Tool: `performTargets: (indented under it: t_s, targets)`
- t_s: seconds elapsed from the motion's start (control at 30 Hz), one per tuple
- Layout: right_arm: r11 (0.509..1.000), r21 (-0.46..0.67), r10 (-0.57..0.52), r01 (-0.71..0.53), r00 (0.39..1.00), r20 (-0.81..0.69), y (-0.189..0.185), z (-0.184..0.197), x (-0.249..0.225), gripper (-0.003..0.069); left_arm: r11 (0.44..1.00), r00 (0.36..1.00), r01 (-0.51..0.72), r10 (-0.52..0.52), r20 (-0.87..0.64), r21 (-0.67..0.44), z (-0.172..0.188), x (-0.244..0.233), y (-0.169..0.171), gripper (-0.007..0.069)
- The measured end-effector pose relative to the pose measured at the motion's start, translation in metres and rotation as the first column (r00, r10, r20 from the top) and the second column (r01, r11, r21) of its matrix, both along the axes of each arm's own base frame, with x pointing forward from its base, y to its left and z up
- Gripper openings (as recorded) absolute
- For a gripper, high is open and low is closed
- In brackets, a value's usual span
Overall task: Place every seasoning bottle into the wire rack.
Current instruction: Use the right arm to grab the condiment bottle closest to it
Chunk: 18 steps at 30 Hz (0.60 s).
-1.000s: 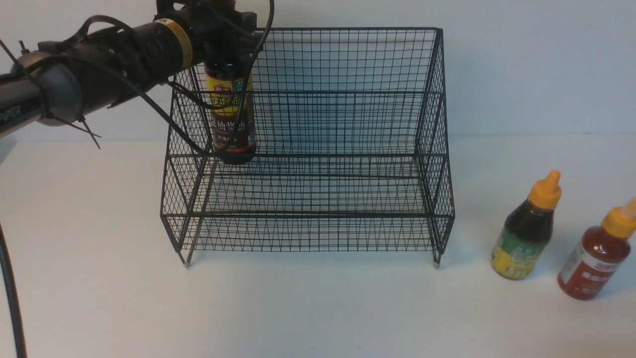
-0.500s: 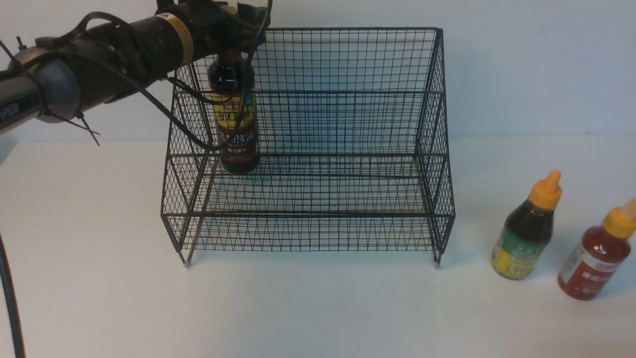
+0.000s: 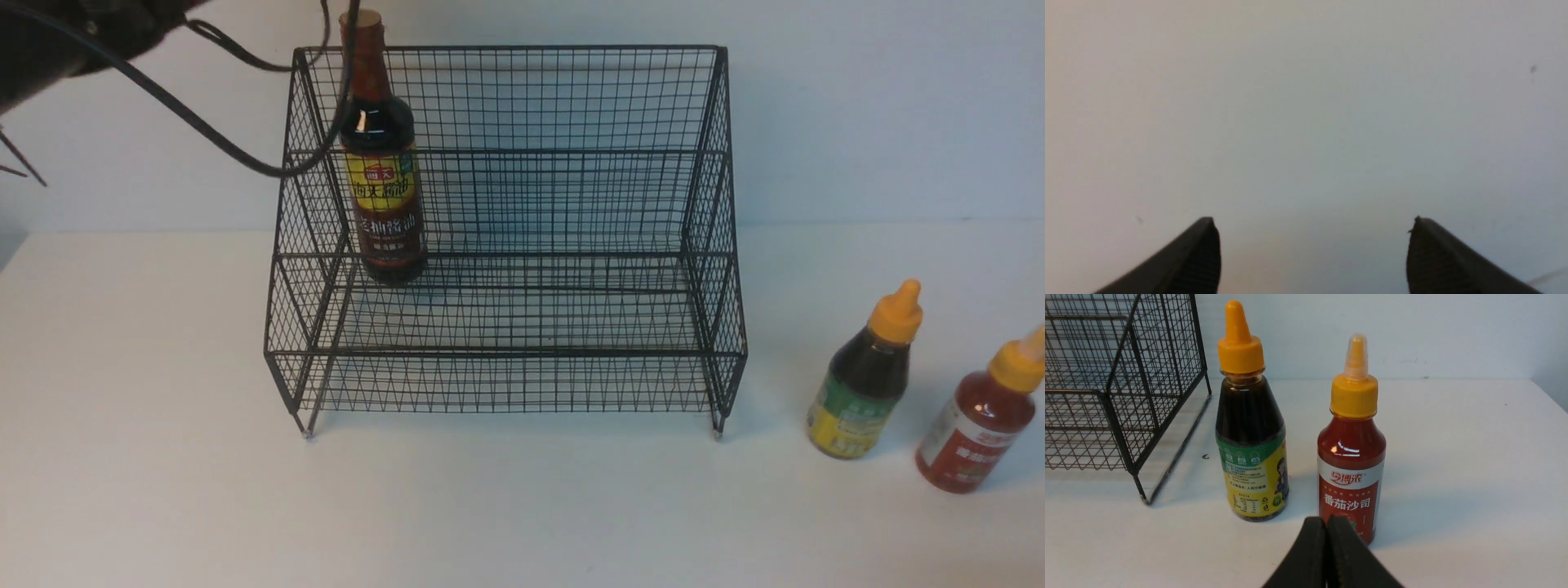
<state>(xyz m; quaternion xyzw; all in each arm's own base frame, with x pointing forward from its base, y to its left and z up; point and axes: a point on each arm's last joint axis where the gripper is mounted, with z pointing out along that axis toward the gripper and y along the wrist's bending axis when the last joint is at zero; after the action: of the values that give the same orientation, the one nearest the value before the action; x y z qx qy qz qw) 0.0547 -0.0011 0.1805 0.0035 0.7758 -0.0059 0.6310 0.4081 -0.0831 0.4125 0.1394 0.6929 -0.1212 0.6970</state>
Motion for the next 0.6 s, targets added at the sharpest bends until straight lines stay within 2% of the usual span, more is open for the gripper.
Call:
performTargets:
  t_s: [0.13, 0.17, 0.23, 0.27, 0.43, 0.6]
  targets:
    - [1.0, 0.0, 0.0, 0.0, 1.0, 0.0, 0.0, 0.0, 0.0, -0.0015, 1.0, 0.997, 0.025, -0.026, 0.068, 0.011, 0.04, -0.036, 0.004, 0.0287]
    - [1.0, 0.0, 0.0, 0.0, 1.0, 0.0, 0.0, 0.0, 0.0, -0.0015, 0.998, 0.996, 0.054, -0.053, 0.07, -0.012, 0.049, -0.048, 0.003, 0.0188]
    - [1.0, 0.0, 0.0, 0.0, 1.0, 0.0, 0.0, 0.0, 0.0, -0.0015, 0.997, 0.996, 0.068, -0.064, 0.064, -0.048, 0.06, -0.068, 0.004, 0.0071]
    - [1.0, 0.0, 0.0, 0.0, 1.0, 0.0, 0.0, 0.0, 0.0, -0.0015, 0.991, 0.991, 0.123, -0.12, 0.061, -0.057, 0.061, -0.073, 0.004, 0.0038]
    - [1.0, 0.0, 0.0, 0.0, 1.0, 0.0, 0.0, 0.0, 0.0, -0.0015, 0.98, 0.989, 0.144, -0.144, 0.009, -0.134, 0.062, -0.102, 0.023, -0.0005]
    - [1.0, 0.0, 0.0, 0.0, 1.0, 0.0, 0.0, 0.0, 0.0, -0.0015, 0.961, 0.97, 0.18, -0.208, -0.123, -0.208, 0.037, -0.13, 0.042, -0.0005]
